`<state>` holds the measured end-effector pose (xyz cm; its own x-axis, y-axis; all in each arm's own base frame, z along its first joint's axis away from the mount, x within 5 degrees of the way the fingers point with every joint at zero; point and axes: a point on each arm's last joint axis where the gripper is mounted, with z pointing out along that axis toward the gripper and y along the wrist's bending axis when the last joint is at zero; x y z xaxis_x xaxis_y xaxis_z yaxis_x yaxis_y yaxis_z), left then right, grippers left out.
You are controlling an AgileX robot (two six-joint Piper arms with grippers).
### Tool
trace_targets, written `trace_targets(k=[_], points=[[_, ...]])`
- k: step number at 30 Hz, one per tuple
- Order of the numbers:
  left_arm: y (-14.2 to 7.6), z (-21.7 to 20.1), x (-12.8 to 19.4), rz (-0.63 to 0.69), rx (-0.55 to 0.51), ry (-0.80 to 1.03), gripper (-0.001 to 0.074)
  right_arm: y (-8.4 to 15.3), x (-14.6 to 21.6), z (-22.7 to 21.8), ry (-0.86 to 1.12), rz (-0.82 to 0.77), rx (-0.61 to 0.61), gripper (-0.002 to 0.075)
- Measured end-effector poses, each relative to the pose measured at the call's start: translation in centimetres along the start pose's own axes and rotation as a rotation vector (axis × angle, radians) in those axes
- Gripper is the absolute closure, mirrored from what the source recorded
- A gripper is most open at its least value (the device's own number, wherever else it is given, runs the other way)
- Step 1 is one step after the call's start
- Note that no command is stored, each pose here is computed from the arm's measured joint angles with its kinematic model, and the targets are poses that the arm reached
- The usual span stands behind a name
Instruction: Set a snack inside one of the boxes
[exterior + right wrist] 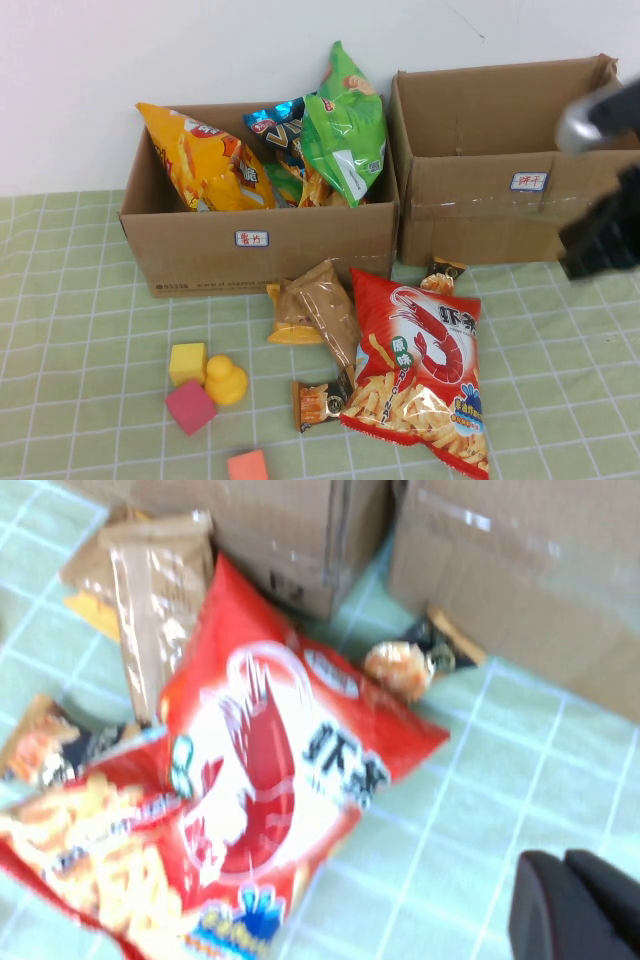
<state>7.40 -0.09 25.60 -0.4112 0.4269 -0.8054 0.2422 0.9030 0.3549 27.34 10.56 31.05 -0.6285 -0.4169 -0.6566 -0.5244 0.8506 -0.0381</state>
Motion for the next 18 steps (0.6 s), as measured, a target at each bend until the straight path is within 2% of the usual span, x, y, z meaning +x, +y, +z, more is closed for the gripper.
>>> trace_targets(k=[9, 18], points=[[0.0, 0.0, -0.1, -0.039, 0.005, -0.007, 0.0736, 1.8, 8.7, -2.2, 0.000, -0.016, 0.017, 0.0728], [-0.9, -0.1, -0.8, -0.112, 0.108, -0.081, 0.0736, 3.1, 11.3, -8.9, -0.202, -0.077, 0.062, 0.0728]])
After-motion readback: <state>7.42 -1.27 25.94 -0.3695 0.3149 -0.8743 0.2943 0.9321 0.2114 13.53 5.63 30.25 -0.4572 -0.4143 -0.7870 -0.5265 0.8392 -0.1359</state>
